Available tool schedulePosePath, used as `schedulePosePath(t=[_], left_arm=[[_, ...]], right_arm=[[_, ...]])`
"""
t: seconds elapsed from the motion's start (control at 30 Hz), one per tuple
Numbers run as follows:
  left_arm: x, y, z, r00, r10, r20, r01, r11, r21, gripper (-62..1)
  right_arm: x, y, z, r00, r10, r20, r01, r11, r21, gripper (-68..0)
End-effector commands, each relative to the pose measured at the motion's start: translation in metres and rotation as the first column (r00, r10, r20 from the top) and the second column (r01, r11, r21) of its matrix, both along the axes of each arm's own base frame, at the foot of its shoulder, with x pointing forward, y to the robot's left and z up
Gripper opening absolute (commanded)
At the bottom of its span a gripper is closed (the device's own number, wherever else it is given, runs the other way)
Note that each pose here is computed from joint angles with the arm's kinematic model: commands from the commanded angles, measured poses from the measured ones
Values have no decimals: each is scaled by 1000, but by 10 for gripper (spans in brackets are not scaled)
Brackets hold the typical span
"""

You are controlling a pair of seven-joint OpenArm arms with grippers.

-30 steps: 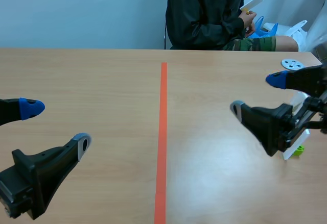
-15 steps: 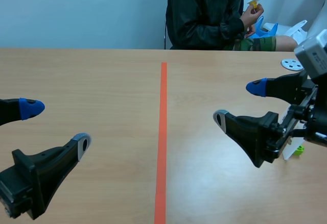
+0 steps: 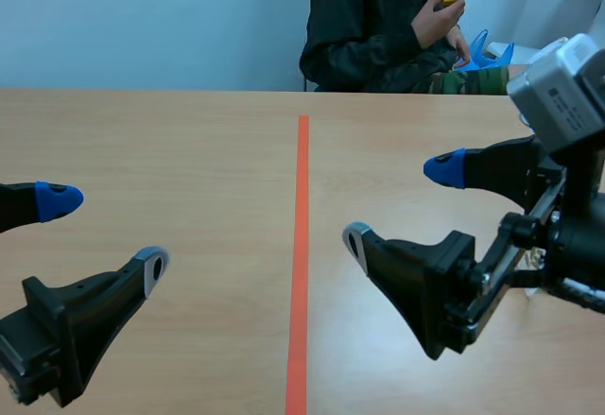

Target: Sort the leaf by its shape. The table is split by an orange tape line. A compound leaf with several leaflets goes to the left side, a simple leaf with one blade goes to the right side. Return to the home posture when a red brick is placed on the table.

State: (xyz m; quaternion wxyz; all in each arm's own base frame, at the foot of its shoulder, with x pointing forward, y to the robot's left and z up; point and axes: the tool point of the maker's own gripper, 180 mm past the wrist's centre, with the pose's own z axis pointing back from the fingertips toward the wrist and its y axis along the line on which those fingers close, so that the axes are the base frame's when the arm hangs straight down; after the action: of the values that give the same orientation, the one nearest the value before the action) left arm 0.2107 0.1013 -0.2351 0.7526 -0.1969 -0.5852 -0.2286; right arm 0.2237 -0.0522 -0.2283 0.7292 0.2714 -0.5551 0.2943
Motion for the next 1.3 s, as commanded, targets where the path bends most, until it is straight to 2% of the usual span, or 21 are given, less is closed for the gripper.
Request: schedulePosePath(t=[0.0,0.2,0.4,0.53,0.67,0.77,1.17,1.27], left_arm=[[0,-2,5,1000,-2,15,2,1000,-20,14],[0,-2,5,1000,-2,15,2,1000,-20,14],[0,-2,5,1000,-2,14,2,1000,-20,14],[0,-2,5,1000,-2,14,2,1000,-20,14],[0,-2,5,1000,-2,14,2,1000,-20,14],[0,-2,5,1000,-2,14,2,1000,-20,14],[0,-2,5,1000,-2,14,2,1000,-20,14],[0,-2,5,1000,-2,14,2,1000,-20,14]], right_arm=[[-1,-5,-4,999,-38,-20,38,999,11,4],[-1,-16,-18,988,-143,-57,142,990,-23,4],[16,-41,-20,950,-309,-52,306,951,-45,4],[16,-43,-23,950,-312,-35,308,948,-80,4],[17,-43,-20,950,-311,-19,309,948,-74,4],[17,-44,-22,951,-308,-9,306,947,-97,4],[17,-44,-22,951,-308,-9,306,947,-98,4],[17,-44,-23,952,-306,-2,304,946,-112,4]])
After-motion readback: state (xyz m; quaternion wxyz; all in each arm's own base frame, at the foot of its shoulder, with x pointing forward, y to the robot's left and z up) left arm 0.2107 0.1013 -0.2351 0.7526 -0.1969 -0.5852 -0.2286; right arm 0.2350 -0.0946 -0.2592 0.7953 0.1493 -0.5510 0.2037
